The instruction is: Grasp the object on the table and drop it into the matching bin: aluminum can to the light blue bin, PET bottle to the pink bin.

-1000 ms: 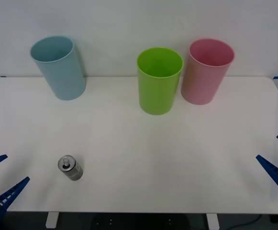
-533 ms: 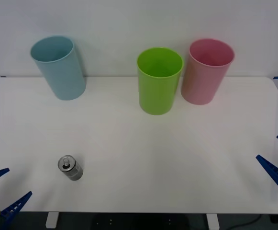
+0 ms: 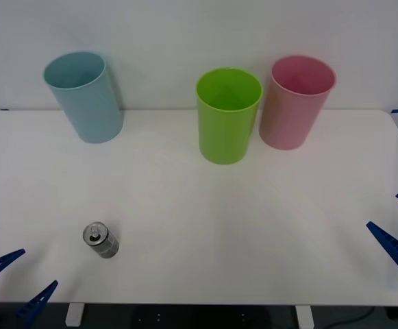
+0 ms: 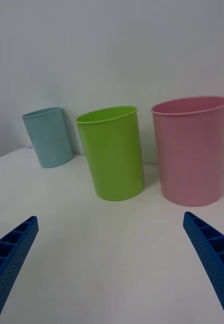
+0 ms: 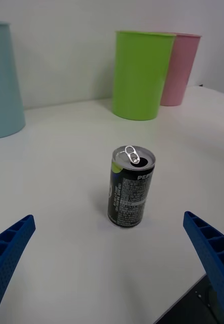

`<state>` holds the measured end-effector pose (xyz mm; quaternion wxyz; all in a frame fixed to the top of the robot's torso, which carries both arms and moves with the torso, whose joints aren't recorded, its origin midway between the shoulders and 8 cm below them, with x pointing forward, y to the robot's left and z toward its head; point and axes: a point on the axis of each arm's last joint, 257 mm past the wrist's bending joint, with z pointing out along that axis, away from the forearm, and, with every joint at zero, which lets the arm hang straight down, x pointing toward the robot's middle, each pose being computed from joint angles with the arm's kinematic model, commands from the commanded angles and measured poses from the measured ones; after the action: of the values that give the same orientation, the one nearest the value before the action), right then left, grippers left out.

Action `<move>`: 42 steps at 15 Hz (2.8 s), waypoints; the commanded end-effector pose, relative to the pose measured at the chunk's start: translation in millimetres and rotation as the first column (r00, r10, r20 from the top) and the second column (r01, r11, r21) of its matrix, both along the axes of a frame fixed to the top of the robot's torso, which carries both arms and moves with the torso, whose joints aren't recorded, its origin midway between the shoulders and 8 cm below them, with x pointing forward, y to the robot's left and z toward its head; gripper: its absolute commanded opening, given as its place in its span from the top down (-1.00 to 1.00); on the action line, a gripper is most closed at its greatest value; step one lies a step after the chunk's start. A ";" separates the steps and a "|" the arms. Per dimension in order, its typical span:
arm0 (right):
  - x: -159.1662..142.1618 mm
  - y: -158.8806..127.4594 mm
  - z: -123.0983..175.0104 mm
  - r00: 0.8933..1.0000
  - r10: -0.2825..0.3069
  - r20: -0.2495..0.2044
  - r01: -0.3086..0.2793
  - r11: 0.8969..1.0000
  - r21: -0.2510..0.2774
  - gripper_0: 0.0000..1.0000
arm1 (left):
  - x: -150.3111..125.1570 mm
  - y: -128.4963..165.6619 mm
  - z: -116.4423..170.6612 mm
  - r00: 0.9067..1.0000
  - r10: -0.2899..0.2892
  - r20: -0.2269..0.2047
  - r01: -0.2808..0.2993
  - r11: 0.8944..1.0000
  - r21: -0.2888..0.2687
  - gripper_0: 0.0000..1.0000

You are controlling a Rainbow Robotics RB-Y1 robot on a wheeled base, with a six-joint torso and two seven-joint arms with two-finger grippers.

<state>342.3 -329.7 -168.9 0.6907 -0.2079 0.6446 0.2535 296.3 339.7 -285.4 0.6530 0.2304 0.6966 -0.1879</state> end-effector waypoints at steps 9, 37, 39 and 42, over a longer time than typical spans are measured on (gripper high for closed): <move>0.0 0.0 0.0 1.000 0.000 0.000 0.000 1.000 0.000 -1.00 | 32.5 -30.3 -36.3 0.999 -0.039 0.015 0.040 0.999 -0.015 -1.00; 0.0 0.0 0.0 1.000 0.000 0.000 0.000 1.000 0.000 -1.00 | 109.9 -97.8 -48.6 0.996 -0.073 0.044 0.076 0.996 -0.048 -1.00; 0.0 0.0 0.0 1.000 0.000 0.000 0.000 1.000 0.000 -1.00 | 110.4 -99.4 -48.3 0.996 -0.074 0.044 0.077 0.996 -0.051 -1.00; 0.0 0.0 0.0 1.000 0.000 0.000 0.000 1.000 0.000 -1.00 | 112.0 -99.3 -47.6 0.996 -0.073 0.046 0.075 0.996 -0.049 -0.35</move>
<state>342.3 -329.7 -168.9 0.6907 -0.2079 0.6446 0.2535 407.6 240.6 -333.7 0.6658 0.2430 0.6687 -0.2247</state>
